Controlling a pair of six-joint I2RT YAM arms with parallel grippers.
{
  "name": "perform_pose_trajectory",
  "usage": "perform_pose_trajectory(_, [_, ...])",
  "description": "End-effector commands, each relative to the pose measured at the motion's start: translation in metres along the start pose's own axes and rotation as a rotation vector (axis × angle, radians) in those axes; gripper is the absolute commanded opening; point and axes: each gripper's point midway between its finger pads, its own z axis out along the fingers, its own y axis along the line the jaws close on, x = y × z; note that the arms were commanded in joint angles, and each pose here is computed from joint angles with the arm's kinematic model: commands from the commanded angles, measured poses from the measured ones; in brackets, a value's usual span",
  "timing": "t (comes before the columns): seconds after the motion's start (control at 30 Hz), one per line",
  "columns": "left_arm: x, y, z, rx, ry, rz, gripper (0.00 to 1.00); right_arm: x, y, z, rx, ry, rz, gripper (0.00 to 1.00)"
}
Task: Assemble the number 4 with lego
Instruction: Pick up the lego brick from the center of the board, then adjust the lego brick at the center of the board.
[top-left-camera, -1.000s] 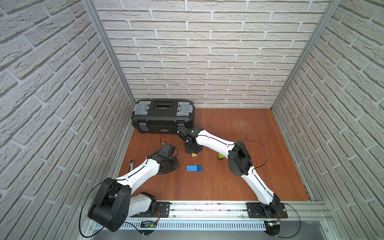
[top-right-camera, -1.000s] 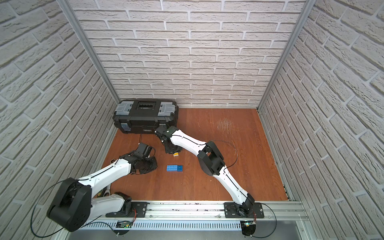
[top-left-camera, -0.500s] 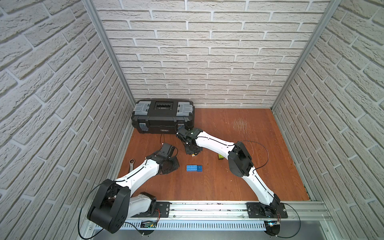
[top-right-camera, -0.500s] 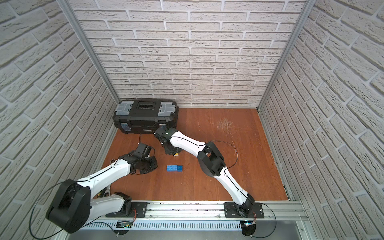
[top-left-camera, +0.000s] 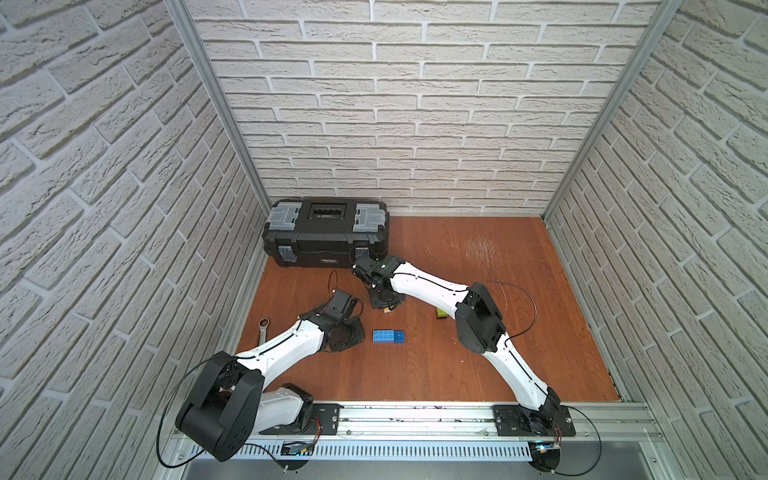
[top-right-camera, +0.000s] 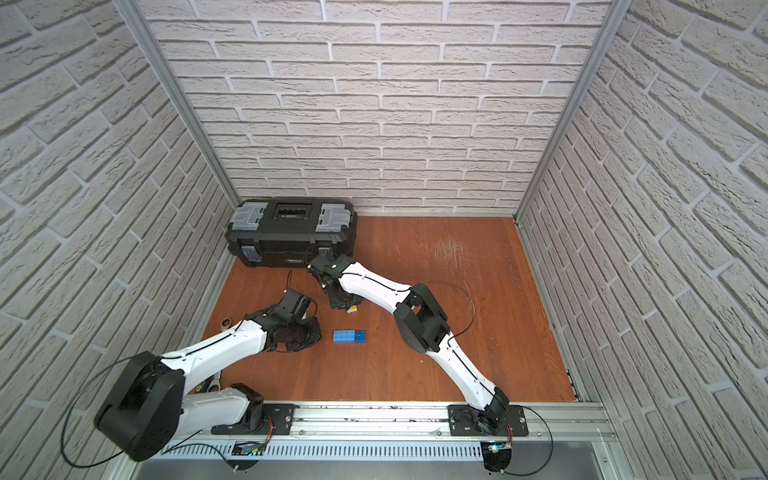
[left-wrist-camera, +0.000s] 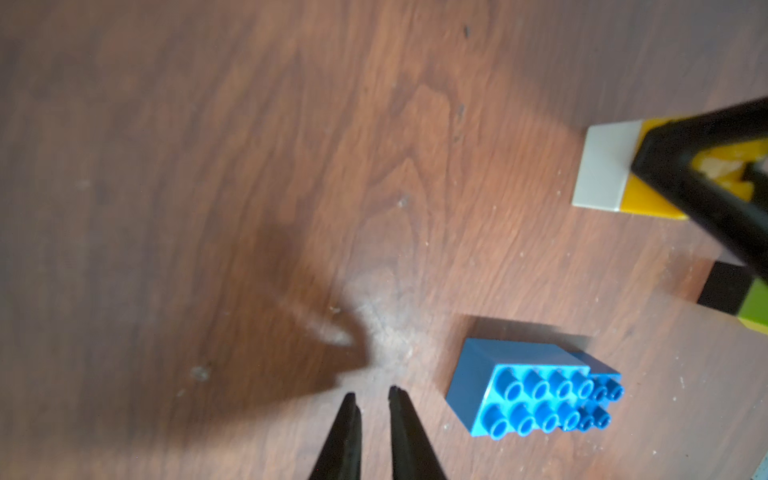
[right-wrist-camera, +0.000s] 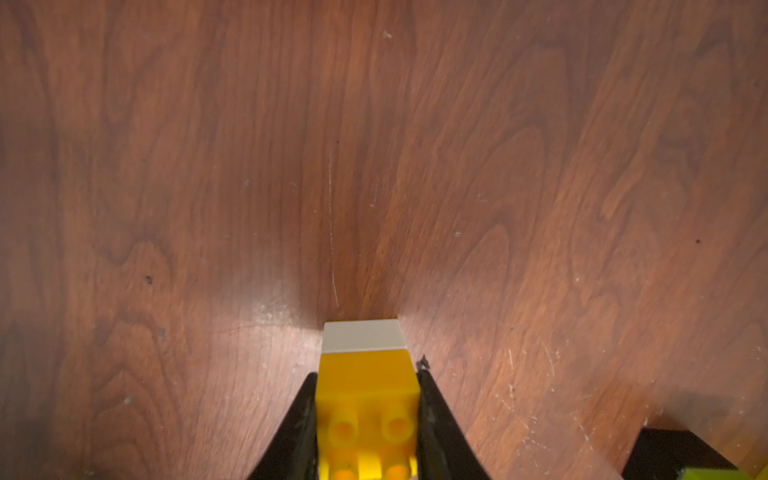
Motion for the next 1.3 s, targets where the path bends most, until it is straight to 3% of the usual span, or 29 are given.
perform_pose_trajectory(0.0, [0.004, 0.001, 0.005, 0.002, 0.007, -0.008, 0.18, 0.056, -0.011, 0.064, 0.061, 0.208, -0.057, 0.02])
perform_pose_trajectory(0.17, [0.003, 0.001, 0.008, -0.002, 0.007, -0.004, 0.18, 0.004, -0.011, -0.043, -0.037, -0.047, 0.009, 0.02])
perform_pose_trajectory(0.33, [-0.001, -0.007, 0.01, 0.02, 0.011, 0.01, 0.17, 0.015, -0.036, -0.094, 0.022, -0.114, 0.063, 0.02])
perform_pose_trajectory(0.77, [0.007, -0.027, 0.016, 0.054, 0.04, 0.095, 0.14, 0.093, -0.079, -0.113, -0.019, -0.085, 0.21, 0.02])
perform_pose_trajectory(1.27, [0.009, -0.036, 0.019, 0.049, 0.045, 0.125, 0.13, 0.1, -0.023, -0.1, -0.078, -0.085, 0.214, 0.02])
